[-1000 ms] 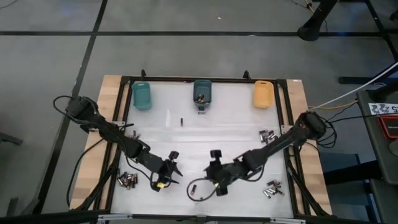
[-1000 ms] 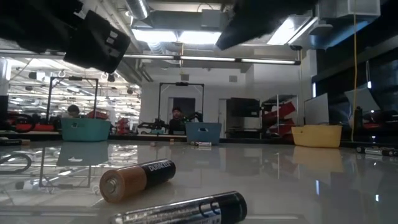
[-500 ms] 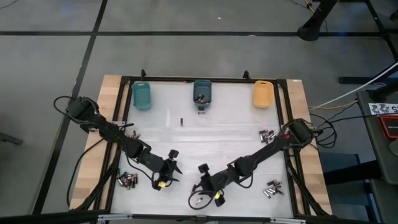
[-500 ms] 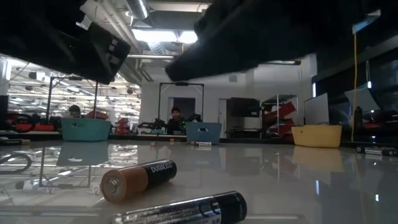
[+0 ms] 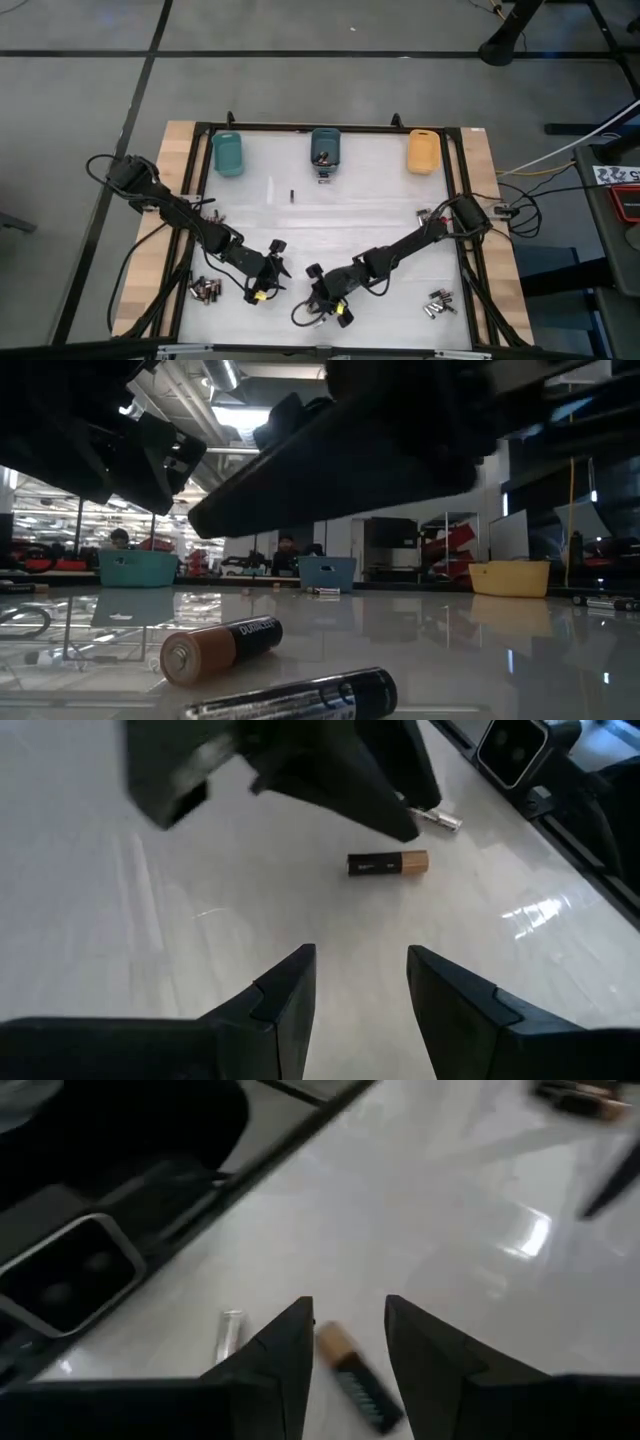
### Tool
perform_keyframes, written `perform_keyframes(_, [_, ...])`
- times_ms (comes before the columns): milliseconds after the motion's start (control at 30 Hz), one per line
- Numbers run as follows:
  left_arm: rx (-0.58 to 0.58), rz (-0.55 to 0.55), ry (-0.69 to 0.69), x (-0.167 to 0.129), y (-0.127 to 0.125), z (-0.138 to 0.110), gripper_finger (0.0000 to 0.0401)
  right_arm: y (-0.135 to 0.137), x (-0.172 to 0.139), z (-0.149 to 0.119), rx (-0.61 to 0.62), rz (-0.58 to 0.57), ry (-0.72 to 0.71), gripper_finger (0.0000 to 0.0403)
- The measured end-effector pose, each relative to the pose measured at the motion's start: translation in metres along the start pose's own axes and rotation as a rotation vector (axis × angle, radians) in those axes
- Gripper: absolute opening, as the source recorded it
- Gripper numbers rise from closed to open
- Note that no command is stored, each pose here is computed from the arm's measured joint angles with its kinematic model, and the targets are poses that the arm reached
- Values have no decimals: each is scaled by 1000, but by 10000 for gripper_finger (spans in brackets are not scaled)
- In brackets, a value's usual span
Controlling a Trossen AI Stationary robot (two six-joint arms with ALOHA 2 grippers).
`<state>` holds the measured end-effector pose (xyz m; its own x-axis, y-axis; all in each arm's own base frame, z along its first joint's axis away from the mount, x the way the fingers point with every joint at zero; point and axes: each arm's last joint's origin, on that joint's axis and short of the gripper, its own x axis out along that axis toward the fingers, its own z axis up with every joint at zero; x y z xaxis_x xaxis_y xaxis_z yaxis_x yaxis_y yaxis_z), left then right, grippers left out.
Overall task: Sort batteries
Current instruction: Put the brown battery into the blue bin
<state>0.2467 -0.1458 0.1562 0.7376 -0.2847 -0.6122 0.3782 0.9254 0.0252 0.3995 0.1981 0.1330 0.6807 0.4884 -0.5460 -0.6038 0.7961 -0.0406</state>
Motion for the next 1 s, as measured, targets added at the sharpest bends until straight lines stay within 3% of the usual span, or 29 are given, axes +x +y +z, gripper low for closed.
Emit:
perform_keyframes(467, [-15,0,-1,0,0,0,148,-6,17,-27,-78,-24,81,129])
perform_keyframes(633, [-14,0,0,0,0,0,148,-10,15,-30,23,-47,128,112])
perform_keyframes(833, [-15,1,11,0,0,-1,148,-14,15,-29,122,-69,103,49])
perform_keyframes(1000, [-34,3,31,0,0,-3,148,-23,12,-30,265,-91,102,49])
